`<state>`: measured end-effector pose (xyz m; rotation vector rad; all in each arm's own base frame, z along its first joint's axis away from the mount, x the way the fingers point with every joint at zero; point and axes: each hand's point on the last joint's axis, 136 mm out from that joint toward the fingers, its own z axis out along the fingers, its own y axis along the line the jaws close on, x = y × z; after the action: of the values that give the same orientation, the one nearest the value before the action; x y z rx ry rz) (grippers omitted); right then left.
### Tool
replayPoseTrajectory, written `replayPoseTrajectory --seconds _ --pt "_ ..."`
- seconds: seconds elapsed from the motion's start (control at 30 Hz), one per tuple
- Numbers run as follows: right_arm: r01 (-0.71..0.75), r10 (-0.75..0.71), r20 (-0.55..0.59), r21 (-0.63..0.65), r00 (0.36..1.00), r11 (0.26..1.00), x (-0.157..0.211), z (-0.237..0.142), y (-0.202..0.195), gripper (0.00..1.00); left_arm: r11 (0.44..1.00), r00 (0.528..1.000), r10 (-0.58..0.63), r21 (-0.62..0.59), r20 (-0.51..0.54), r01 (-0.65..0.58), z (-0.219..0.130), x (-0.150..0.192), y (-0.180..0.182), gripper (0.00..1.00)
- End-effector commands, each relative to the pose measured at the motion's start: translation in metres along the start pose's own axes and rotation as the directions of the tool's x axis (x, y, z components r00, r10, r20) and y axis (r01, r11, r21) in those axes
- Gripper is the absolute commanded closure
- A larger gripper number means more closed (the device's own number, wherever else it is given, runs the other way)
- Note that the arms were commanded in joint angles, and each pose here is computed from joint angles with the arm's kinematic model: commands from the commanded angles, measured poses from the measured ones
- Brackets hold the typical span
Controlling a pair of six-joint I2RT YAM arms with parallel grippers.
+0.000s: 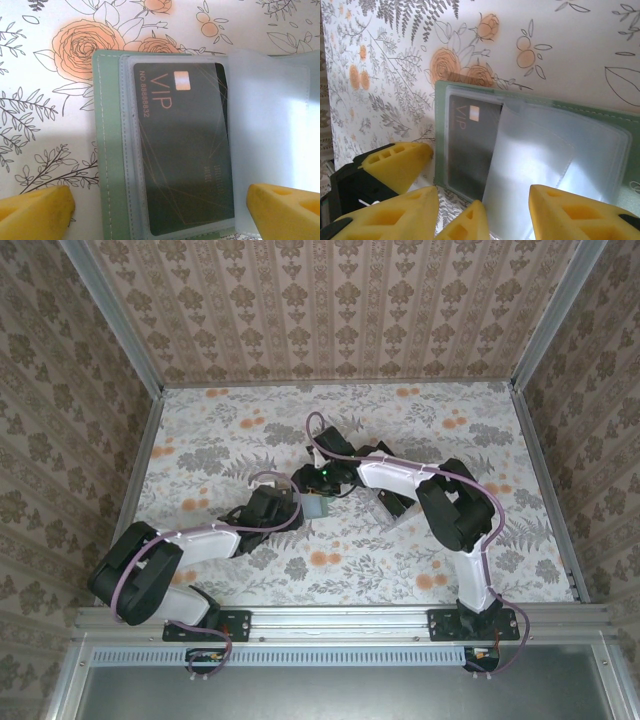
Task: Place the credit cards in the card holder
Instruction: Flip over the card slot on the card holder.
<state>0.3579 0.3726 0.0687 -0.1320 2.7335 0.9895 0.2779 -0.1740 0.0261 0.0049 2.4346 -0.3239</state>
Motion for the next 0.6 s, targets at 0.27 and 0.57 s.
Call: replayPoseTrajectory --seconds 0.27,0.57 --pt "-0.05 0.051 -0.003 0.042 0.999 0.998 0.012 0.006 -0.022 0.47 0.997 0.994 -0.011 -0.08 -0.107 0.002 0.006 0.036 0.026 0.0" --pt "-0.072 0.073 -0.031 0.008 0.997 0.997 0.013 0.022 -0.02 0.47 0.997 0.994 -0.01 -0.078 -0.108 0.001 0.007 0.036 0.026 0.0"
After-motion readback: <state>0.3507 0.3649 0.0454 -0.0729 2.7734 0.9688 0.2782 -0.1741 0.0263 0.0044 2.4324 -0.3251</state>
